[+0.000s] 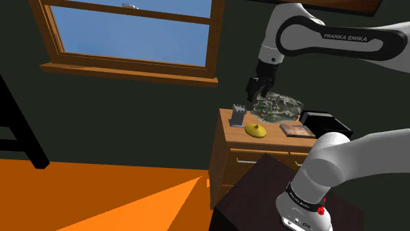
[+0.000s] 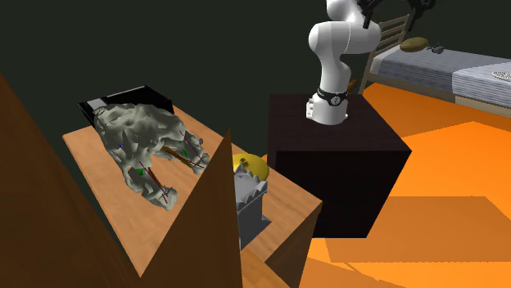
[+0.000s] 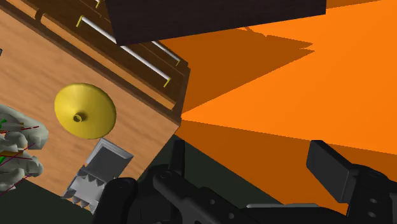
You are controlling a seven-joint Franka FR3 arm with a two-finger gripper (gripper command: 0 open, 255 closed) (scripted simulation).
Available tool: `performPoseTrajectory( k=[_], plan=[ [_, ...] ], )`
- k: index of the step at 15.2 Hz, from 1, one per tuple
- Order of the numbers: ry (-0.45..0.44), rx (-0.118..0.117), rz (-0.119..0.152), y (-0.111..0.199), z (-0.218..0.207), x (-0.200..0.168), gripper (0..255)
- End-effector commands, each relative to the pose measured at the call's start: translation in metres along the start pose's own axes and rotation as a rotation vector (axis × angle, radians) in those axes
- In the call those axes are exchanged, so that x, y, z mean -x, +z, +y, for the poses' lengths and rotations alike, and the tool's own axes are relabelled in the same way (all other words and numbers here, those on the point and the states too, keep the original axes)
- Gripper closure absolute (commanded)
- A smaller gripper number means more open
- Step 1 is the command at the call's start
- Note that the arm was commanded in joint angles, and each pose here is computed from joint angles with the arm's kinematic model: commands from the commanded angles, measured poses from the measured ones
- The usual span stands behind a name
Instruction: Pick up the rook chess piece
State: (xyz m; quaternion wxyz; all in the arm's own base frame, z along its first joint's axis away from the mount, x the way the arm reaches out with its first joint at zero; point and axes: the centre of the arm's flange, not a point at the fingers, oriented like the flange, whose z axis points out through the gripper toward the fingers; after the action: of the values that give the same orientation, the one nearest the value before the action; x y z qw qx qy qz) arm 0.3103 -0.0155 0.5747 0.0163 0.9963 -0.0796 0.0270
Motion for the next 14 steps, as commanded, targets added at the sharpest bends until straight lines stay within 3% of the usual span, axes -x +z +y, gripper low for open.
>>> performPoseTrajectory(
  k=[1,14],
  plan=[
    [0.000,0.000,0.000,0.000,0.000,0.000,0],
    [0.326,-0.008,-0.116,0.086,0.070,-0.150,0]
  ],
)
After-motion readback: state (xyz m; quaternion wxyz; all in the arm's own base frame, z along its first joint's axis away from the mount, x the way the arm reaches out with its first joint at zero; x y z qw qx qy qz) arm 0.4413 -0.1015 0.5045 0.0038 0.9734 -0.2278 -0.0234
